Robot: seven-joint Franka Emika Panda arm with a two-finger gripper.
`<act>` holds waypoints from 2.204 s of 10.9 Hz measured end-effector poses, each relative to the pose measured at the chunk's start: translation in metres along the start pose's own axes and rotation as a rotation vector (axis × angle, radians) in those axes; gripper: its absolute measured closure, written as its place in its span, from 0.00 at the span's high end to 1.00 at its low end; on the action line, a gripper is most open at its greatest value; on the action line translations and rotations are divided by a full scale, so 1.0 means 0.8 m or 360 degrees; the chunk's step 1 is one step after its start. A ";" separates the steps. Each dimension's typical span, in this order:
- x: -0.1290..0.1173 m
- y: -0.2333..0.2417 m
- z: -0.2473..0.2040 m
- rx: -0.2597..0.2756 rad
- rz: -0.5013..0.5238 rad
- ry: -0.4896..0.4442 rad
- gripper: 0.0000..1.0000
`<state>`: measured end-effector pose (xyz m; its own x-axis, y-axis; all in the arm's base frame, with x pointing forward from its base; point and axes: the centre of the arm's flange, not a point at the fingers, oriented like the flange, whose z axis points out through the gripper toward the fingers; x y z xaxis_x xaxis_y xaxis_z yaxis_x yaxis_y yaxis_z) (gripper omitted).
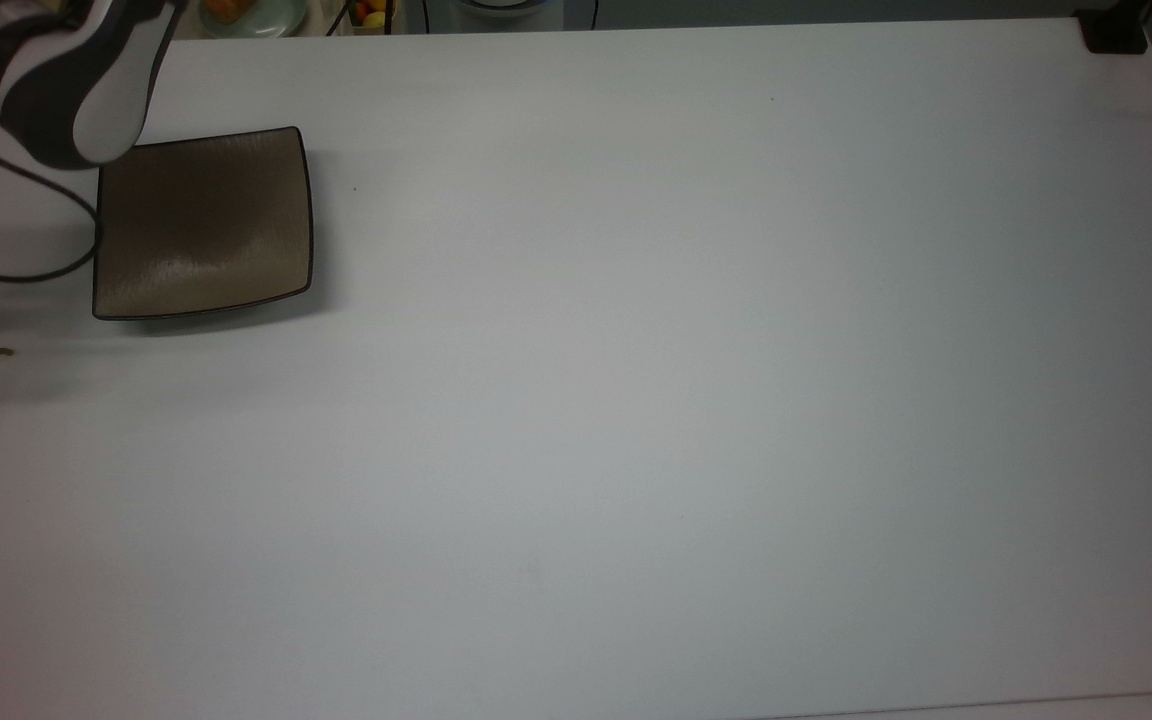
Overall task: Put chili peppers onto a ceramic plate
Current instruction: 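Lower the gripper onto the green chili pepper and close on it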
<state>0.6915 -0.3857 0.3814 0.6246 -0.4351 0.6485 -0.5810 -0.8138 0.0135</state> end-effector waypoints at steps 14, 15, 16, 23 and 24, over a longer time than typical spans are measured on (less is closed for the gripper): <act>-0.054 -0.001 0.100 0.0024 0.0012 0.0054 0.94; -0.056 -0.001 0.102 0.0024 0.0012 0.0056 0.89; -0.056 -0.001 0.103 0.0024 0.0012 0.0055 0.83; -0.056 -0.001 0.103 0.0023 0.0012 0.0057 0.40; -0.056 -0.001 0.103 0.0023 0.0009 0.0057 0.40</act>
<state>0.7067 -0.3973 0.2899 0.6019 -0.4260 0.6755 -0.5767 -0.8170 -0.0014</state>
